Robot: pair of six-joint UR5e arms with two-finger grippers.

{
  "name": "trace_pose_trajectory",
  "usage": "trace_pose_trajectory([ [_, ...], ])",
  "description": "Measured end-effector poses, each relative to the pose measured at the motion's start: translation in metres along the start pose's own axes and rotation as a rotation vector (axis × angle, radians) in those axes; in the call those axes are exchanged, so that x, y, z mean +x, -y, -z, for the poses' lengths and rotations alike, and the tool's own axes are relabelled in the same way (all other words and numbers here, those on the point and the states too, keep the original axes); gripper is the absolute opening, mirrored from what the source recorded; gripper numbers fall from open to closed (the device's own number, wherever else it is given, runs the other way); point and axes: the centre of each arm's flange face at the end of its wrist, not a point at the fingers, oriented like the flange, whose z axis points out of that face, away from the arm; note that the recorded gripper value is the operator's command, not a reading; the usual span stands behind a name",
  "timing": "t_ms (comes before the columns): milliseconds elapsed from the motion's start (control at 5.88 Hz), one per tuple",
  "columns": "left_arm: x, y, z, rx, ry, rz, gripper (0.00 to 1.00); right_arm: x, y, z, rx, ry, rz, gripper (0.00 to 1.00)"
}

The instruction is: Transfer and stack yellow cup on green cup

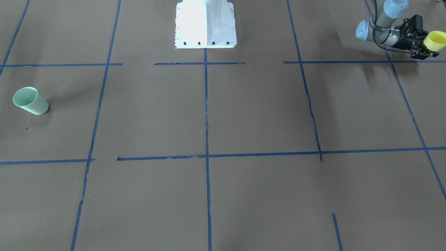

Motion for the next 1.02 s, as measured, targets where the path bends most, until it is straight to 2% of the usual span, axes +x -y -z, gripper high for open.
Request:
trace_pose_trajectory([
  [340, 0.053, 0.038, -0.043, -0.014, -0.071, -0.006, 0.45, 0.002, -0.001, -0.002, -0.005, 0.0, -0.004, 1.0],
  [510, 0.079, 0.062, -0.062, -0.051, -0.096, -0.01, 0.44, 0.002, -0.001, -0.003, -0.007, 0.001, -0.005, 1.0],
  [680, 0.114, 0.091, -0.069, -0.118, -0.151, -0.02, 0.42, 0.002, -0.001, -0.003, -0.007, 0.001, -0.006, 1.0],
  [850, 0.159, 0.125, -0.069, -0.162, -0.254, -0.046, 0.42, 0.002, -0.001, -0.003, -0.008, 0.002, -0.007, 1.0],
  [1020, 0.194, 0.158, -0.071, -0.177, -0.369, -0.084, 0.4, 0.002, -0.001, -0.003, -0.008, 0.002, -0.007, 1.0],
])
